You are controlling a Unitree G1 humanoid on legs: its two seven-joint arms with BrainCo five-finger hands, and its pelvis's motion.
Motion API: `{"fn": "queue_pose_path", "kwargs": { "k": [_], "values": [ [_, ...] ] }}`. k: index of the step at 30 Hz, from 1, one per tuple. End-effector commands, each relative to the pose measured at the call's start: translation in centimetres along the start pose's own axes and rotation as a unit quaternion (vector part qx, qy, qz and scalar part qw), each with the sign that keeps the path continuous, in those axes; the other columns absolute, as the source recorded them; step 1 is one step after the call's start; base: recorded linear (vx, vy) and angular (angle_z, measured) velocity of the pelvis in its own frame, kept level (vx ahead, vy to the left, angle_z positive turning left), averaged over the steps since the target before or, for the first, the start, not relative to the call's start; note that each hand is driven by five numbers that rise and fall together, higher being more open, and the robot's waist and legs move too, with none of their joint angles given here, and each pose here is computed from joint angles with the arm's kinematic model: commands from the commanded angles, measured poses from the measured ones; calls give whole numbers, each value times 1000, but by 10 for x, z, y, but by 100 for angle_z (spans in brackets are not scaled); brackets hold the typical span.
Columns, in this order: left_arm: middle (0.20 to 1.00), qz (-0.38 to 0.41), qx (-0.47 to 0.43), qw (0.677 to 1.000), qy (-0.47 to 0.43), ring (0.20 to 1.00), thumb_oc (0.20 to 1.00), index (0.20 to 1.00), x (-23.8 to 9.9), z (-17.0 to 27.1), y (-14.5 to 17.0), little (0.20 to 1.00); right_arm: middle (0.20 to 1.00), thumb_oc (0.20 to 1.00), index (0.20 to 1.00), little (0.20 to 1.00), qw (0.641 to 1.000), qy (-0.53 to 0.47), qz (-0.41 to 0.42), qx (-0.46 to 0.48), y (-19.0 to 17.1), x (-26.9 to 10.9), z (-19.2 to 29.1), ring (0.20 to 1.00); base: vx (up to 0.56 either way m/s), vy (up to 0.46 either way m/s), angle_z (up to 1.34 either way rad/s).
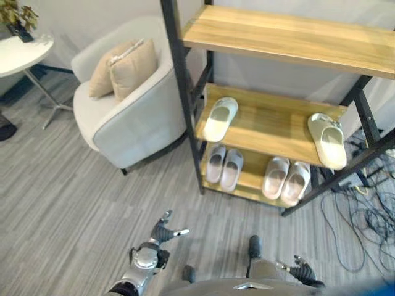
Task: Arrange the slippers neatly on the shoe rack.
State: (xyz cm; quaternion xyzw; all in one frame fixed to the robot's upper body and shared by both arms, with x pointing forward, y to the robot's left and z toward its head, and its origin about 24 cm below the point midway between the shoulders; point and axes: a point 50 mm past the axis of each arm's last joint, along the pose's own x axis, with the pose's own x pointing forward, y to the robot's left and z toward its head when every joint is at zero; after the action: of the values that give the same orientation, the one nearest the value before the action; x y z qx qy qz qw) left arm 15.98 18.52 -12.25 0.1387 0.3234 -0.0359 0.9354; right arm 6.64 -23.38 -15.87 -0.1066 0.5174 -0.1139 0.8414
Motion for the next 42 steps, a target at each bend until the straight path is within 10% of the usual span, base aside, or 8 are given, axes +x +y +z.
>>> {"fn": "queue_pose_path", "kwargs": {
  "k": [1,30,42],
  "values": [
    [1000,6,-5,997,-72,1000,1000,1000,10,33,8,1000,1000,1000,1000,1000,999,-39,-10,11,-8,5,20,1000,111,-212,-5],
    [1000,7,-46,993,-107,1000,1000,1000,14,52,-7,1000,1000,1000,1000,1000,998,-18,-14,-53,-11,2,5,1000,47,-63,-6],
    [1000,-122,30,940,-316,1000,1000,1000,-7,146,-8,1000,1000,1000,1000,1000,996,22,17,-89,-4,0,-8,1000,22,54,0]
  ]
}}
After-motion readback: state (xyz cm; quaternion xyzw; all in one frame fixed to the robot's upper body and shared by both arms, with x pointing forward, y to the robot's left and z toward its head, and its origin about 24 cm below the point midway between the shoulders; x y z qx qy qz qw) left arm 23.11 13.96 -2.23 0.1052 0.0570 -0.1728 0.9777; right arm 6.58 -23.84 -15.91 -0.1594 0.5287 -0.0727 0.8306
